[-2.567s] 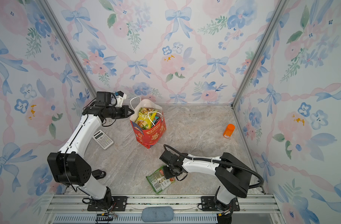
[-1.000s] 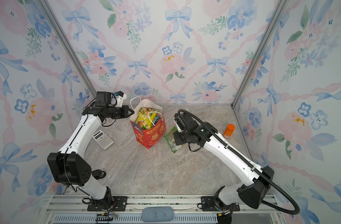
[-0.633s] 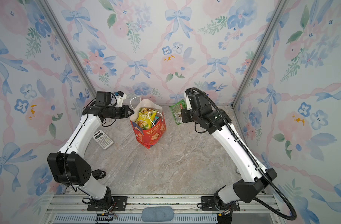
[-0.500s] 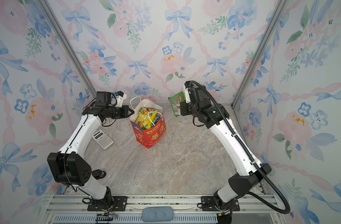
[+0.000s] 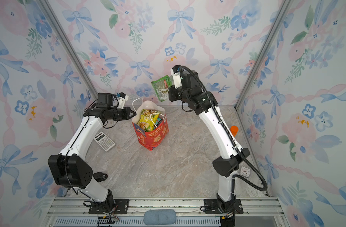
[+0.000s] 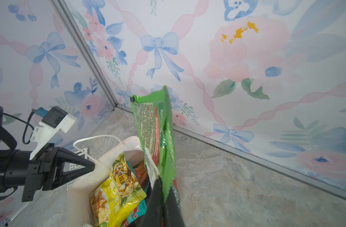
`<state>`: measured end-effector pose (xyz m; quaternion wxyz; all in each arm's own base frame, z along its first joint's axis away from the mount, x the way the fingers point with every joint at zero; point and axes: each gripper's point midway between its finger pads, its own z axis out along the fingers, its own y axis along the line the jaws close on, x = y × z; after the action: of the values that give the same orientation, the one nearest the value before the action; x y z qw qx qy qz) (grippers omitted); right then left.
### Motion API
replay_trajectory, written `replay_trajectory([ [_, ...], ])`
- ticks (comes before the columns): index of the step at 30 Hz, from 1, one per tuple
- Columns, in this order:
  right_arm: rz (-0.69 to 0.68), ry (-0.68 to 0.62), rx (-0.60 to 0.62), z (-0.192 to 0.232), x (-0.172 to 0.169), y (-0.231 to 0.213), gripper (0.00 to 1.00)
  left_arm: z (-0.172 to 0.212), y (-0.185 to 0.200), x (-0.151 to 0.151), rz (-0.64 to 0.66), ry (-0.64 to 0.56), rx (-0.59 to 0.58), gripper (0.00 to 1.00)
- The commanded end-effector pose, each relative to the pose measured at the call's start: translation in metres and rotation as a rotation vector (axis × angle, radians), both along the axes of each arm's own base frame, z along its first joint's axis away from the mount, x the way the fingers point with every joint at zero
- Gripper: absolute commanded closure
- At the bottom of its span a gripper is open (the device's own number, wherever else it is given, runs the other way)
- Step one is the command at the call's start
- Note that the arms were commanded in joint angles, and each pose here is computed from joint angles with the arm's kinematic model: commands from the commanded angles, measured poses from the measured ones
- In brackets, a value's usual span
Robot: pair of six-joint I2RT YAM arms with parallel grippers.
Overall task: Place the snacks into the paper bag
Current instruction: 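Carry the green packet with the right gripper up over the bag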
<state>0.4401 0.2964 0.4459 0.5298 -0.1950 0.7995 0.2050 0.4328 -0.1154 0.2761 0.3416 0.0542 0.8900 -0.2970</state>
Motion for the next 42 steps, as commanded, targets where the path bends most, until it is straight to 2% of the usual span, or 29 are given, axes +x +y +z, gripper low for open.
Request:
replay_trajectory([
  [1,0.141,0.045,-0.044,-0.017,-0.017,0.03,1.0,0.01,0.002,-0.01,-0.015,-0.013,-0.006,1.0],
  [9,0.231,0.119,-0.165,-0.061,-0.031,0.058,1.0,0.011,0.003,-0.01,-0.015,-0.015,-0.007,1.0],
  [16,0.277,0.222,-0.216,-0.102,-0.035,0.071,1.0,0.009,0.004,-0.01,-0.011,-0.014,-0.001,1.0],
  [21,0.283,0.258,-0.239,-0.117,-0.038,0.073,1.0,0.009,0.004,-0.01,-0.011,-0.014,-0.002,1.0],
  [25,0.223,0.256,-0.26,-0.117,-0.033,0.062,1.0,0.008,0.005,-0.01,-0.008,-0.01,-0.001,1.0],
  [32,0.133,0.187,-0.209,-0.086,-0.03,0.036,1.0,0.008,0.006,-0.009,-0.008,-0.01,-0.002,1.0],
  [42,0.133,0.168,-0.23,-0.083,-0.038,0.02,1.0,0.008,0.006,-0.009,-0.005,-0.009,-0.002,1.0],
])
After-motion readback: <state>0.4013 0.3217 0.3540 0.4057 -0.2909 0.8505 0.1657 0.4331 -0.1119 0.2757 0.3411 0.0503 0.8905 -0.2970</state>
